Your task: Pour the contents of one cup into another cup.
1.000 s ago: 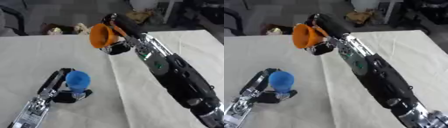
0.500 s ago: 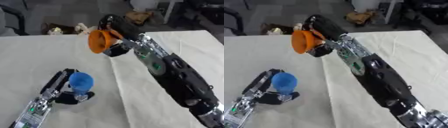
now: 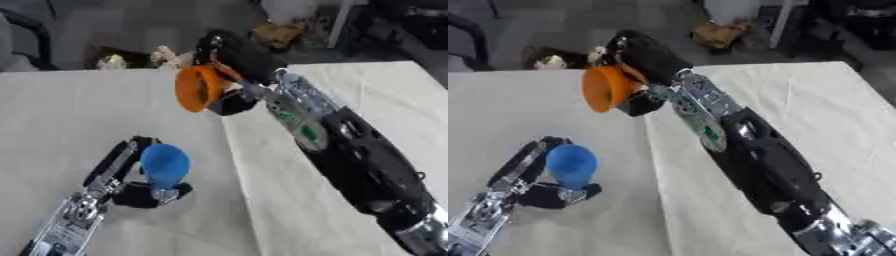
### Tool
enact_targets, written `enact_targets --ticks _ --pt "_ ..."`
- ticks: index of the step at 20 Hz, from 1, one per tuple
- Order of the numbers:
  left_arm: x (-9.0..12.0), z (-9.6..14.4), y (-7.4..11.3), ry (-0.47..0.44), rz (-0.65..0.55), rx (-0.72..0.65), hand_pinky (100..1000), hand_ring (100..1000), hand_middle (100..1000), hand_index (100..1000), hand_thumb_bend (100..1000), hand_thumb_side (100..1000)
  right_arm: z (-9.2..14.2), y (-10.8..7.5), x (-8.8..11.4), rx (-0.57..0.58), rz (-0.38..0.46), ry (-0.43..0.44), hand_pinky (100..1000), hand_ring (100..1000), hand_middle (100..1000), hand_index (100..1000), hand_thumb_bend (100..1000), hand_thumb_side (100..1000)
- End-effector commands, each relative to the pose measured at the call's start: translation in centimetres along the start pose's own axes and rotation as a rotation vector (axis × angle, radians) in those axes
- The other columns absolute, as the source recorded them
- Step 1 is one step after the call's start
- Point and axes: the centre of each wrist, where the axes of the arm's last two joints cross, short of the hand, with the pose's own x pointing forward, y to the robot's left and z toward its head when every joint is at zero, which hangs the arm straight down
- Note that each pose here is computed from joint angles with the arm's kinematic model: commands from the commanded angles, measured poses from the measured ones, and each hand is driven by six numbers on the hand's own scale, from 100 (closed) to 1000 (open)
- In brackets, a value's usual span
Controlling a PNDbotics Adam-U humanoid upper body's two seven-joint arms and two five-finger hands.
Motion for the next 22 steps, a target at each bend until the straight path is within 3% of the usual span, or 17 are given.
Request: enact_targets --ticks 1,22 --pt "0.79 -0.42 0.39 -0.03 -0.007 -0.001 638 479 145 365 114 100 -0.48 -1.32 -0.03 -0.02 0.04 -0.019 936 808 478 507 133 119" --pt "0.28 -0.21 0.28 -0.032 0.005 -0.032 640 478 136 328 114 100 -0.6 -1.51 0.42 0.015 0.045 -0.068 946 817 479 510 135 117"
